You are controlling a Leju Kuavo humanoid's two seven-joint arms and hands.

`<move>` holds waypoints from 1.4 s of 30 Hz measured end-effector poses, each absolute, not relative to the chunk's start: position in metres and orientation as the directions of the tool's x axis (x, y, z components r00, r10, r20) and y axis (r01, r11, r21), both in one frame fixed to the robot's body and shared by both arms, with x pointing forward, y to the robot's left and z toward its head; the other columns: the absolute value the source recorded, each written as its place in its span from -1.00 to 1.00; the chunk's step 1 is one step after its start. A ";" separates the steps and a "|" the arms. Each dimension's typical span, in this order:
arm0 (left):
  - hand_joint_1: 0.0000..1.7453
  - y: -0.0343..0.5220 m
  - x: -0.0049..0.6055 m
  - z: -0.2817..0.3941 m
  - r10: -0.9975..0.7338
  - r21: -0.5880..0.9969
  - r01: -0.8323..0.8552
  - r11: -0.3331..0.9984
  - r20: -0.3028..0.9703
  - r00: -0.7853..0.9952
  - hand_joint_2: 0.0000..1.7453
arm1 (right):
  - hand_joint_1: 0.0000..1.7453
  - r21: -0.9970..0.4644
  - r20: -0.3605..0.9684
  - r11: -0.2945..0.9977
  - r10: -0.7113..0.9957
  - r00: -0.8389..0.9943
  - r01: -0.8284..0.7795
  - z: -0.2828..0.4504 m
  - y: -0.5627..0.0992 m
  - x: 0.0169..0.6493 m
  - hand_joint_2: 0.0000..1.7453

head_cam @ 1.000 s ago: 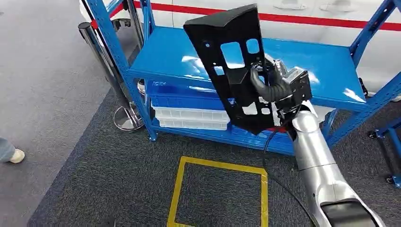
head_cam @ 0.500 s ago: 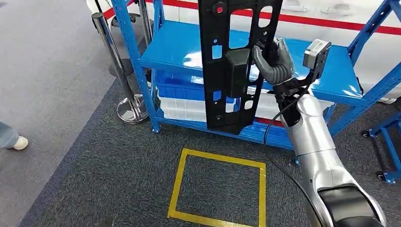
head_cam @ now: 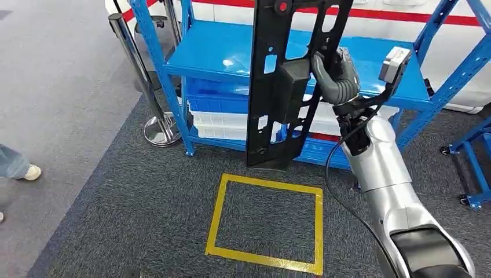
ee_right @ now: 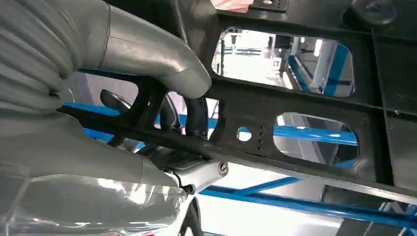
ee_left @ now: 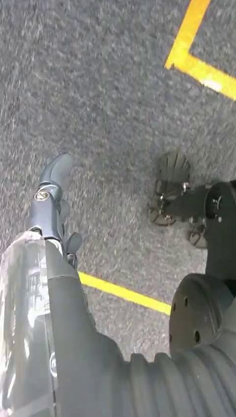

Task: Take the parts from the cabinet and place them on the table.

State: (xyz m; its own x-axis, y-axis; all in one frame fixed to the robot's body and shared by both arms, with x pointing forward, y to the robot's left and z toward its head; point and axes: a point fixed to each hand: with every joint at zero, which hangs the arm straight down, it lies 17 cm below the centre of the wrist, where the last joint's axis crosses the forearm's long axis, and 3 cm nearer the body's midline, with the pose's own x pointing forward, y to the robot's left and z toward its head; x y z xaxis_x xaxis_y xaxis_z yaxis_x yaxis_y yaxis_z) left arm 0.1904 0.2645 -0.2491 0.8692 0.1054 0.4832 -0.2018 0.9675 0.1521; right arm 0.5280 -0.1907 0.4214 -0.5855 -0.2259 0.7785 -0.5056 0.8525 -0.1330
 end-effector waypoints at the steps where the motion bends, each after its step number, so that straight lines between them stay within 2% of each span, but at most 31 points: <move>1: -1.00 0.264 0.190 -0.249 0.105 0.152 -0.202 0.968 0.483 0.869 1.00 | 1.00 -0.133 0.779 0.852 -0.227 -0.585 -0.507 0.421 -0.191 0.528 1.00; 13: -1.00 0.265 0.190 -0.249 0.106 0.150 -0.203 0.968 0.491 0.865 1.00 | 1.00 -0.134 0.778 0.847 -0.233 -0.584 -0.515 0.423 -0.188 0.527 1.00; 21: -1.00 0.266 0.200 -0.242 0.069 0.161 -0.189 0.969 0.554 0.830 1.00 | 1.00 -0.131 0.787 0.862 -0.210 -0.580 -0.490 0.415 -0.198 0.530 1.00; 25: -1.00 0.268 0.207 -0.237 0.049 0.182 -0.191 0.964 0.588 0.807 1.00 | 1.00 -0.175 0.770 0.892 -0.140 -0.623 -0.416 0.419 -0.205 0.533 1.00; 32: -1.00 0.268 0.207 -0.237 0.050 0.182 -0.193 0.964 0.589 0.807 1.00 | 1.00 -0.179 0.769 0.895 -0.131 -0.626 -0.407 0.419 -0.206 0.534 1.00; 42: -1.00 0.265 0.205 -0.238 0.055 0.170 -0.190 0.967 0.587 0.807 1.00 | 1.00 -0.261 0.720 0.895 -0.070 -0.691 -0.363 0.425 -0.206 0.528 1.00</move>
State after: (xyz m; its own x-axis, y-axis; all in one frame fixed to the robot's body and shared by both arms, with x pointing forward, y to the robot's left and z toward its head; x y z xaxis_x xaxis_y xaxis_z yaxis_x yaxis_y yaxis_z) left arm 0.2051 0.2654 -0.2380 0.8074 0.0551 0.5874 -0.1899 0.9669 0.1703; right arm 0.5277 -0.2059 0.4253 -0.6909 -0.0704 0.7196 -0.3627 0.8947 -0.2607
